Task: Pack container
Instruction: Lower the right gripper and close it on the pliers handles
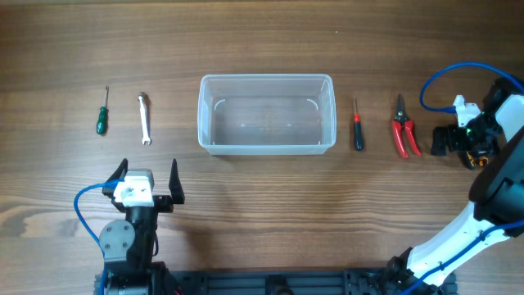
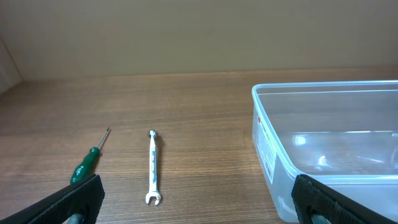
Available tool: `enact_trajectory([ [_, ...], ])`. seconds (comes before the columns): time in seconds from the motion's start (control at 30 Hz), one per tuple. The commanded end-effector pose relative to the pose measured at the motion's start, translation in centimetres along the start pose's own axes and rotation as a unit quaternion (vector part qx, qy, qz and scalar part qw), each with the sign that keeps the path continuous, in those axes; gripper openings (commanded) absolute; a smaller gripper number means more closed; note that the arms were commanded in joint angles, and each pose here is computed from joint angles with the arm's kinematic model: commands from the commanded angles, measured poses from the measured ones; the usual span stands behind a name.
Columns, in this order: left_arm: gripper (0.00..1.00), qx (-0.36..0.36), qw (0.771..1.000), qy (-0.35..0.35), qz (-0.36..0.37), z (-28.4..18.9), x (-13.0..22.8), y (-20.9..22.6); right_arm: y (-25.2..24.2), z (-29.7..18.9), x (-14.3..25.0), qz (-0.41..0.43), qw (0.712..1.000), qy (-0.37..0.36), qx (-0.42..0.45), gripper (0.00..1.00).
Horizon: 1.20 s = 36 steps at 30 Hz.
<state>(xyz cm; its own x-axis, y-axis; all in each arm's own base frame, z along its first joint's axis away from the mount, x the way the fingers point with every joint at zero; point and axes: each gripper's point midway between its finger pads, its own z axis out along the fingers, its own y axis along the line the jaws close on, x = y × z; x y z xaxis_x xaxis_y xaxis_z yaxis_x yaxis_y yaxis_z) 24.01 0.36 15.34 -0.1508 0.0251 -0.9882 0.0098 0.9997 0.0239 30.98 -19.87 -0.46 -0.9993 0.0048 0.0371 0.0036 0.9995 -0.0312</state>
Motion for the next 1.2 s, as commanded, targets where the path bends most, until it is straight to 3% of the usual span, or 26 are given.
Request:
enact_trajectory([
  [0.0, 1.00, -0.003, 1.000, -0.003, -0.004, 0.0, 0.0, 0.1, -0.3, 0.9, -0.4, 0.004, 1.000, 0.001, -0.002, 0.99],
  [0.13, 1.00, -0.003, 1.000, -0.003, -0.005, 0.0, 0.0, 0.1, -0.4, 0.9, -0.6, 0.005, 1.000, -0.003, 0.001, 0.85],
  [0.53, 1.00, -0.003, 1.000, -0.003, -0.004, 0.0, 0.0, 0.1, -1.1, 0.8, -1.5, 0.041, 0.999, -0.022, 0.015, 0.74],
  [0.67, 1.00, -0.003, 1.000, -0.003, -0.005, 0.0, 0.0, 0.1, -1.2, 0.8, -1.7, 0.042, 0.999, -0.025, 0.018, 0.53],
  [0.8, 1.00, -0.003, 1.000, -0.003, -0.004, 0.0, 0.0, 0.1, -1.2, 0.8, -1.7, 0.042, 0.999, -0.026, 0.018, 0.50],
  [0.9, 1.00, -0.003, 1.000, -0.003, -0.004, 0.0, 0.0, 0.1, -1.2, 0.8, -1.7, 0.042, 0.999, -0.026, 0.018, 0.41],
  [1.17, 1.00, -0.003, 1.000, -0.002, -0.004, 0.0, 0.0, 0.1, -1.2, 0.8, -1.7, 0.044, 0.999, -0.026, 0.018, 0.38],
])
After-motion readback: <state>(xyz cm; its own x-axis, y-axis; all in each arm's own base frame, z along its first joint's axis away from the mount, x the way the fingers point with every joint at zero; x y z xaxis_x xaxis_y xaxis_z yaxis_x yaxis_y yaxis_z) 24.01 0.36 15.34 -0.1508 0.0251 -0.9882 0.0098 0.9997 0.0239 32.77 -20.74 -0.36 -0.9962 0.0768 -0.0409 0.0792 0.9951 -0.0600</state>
